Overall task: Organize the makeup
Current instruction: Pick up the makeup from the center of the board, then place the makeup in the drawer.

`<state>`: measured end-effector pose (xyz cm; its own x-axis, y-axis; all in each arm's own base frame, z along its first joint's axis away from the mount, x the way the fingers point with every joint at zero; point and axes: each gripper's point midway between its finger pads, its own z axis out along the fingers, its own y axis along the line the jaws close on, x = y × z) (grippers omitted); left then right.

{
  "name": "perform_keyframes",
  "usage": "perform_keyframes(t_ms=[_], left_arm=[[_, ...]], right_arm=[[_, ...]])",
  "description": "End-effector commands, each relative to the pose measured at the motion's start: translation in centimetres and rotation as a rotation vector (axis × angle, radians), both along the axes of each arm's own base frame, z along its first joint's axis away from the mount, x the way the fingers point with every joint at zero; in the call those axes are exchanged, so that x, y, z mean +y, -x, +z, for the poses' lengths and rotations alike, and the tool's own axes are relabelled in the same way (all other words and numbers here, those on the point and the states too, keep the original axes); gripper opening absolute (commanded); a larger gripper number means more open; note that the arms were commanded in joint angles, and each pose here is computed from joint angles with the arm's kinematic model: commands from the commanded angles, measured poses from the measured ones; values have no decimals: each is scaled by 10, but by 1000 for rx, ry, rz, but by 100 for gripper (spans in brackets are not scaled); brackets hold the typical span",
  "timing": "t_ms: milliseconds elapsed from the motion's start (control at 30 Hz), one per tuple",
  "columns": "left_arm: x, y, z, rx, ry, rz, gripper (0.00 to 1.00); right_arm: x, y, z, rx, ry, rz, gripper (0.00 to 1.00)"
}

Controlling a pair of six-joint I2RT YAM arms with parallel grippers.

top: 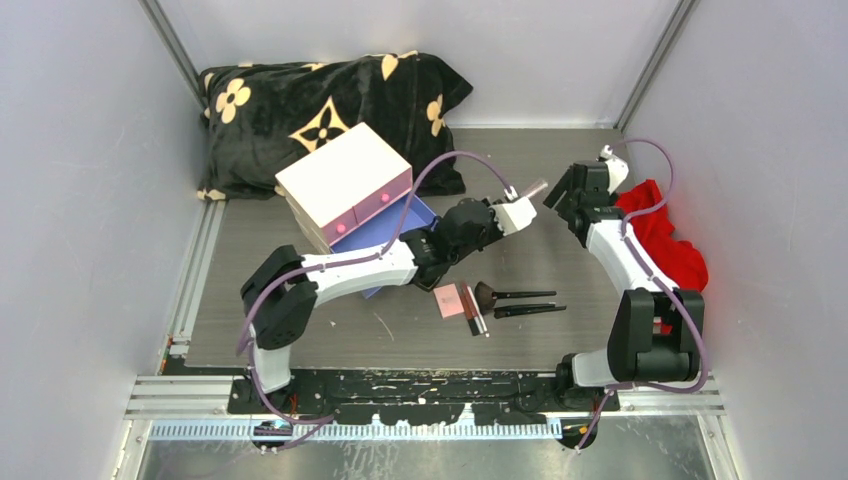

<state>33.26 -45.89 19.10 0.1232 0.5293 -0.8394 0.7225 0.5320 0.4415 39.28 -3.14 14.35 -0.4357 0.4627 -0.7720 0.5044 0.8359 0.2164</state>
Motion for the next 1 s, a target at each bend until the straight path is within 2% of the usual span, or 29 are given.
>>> perform_keyframes(t_ms=[0,200,367,633,767,967], left_arm=[[5,-3,140,-173,263,-9,0],[9,2,163,-198,282,-31,0],[24,10,178,-188,209,-46,0],[82,21,206,-192,194,7,0],[113,28,205,-141,204,59,0],[144,37,198,-146,200,119,0]], right_arm=[[-2,-11,17,-126,-126,-1,77],[8,-19,21,-145,-191,51,77],[16,-18,8,-109,-218,85,76],[34,-16,-18,-74,-302,144,74],[38,-12,-27,-62,-318,160,73],[42,-9,-32,-52,-330,174,73]])
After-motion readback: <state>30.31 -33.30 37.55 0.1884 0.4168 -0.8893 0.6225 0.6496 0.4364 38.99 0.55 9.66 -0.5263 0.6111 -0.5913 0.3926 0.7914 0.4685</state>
